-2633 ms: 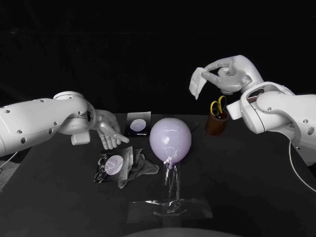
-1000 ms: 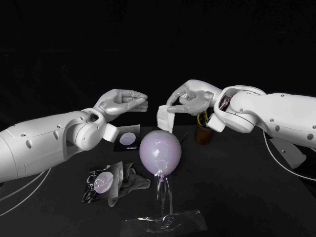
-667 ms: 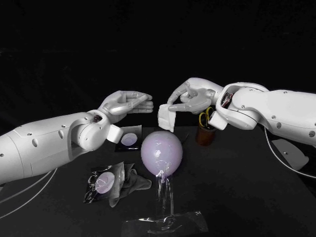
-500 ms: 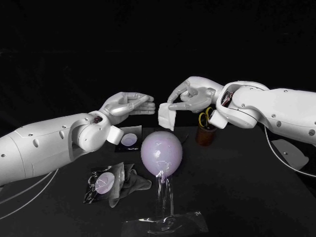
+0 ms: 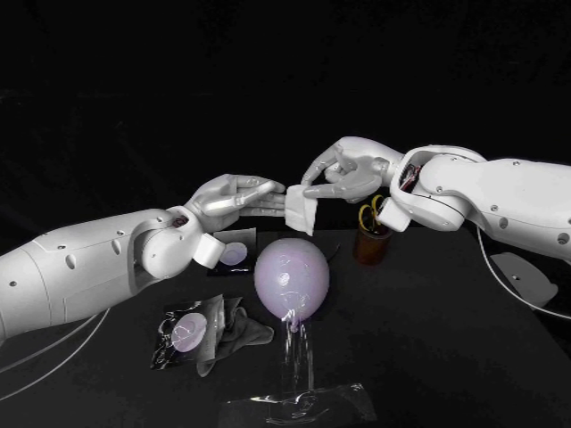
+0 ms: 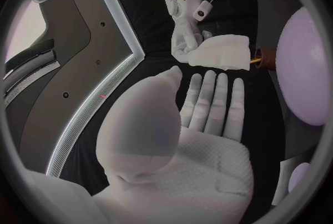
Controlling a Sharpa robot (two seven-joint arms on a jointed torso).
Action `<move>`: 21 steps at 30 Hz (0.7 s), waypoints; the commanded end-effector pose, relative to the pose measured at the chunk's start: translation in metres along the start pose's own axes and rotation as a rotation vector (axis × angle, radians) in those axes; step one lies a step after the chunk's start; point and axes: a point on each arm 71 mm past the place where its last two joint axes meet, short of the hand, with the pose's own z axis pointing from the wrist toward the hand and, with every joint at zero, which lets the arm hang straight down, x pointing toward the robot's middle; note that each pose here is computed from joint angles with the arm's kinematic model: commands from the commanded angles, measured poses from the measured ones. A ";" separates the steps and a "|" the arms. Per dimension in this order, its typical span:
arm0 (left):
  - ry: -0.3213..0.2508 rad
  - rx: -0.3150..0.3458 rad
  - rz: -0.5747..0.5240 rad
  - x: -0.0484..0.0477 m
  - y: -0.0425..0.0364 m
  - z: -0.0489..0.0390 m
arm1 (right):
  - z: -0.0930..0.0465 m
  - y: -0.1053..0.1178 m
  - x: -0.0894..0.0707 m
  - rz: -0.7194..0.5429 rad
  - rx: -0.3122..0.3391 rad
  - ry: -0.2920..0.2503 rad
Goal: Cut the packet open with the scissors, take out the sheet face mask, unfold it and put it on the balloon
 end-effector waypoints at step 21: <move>0.044 -0.015 0.133 0.0090 0.0029 0.0042 | 0.001 0.009 -0.002 0.003 -0.037 0.001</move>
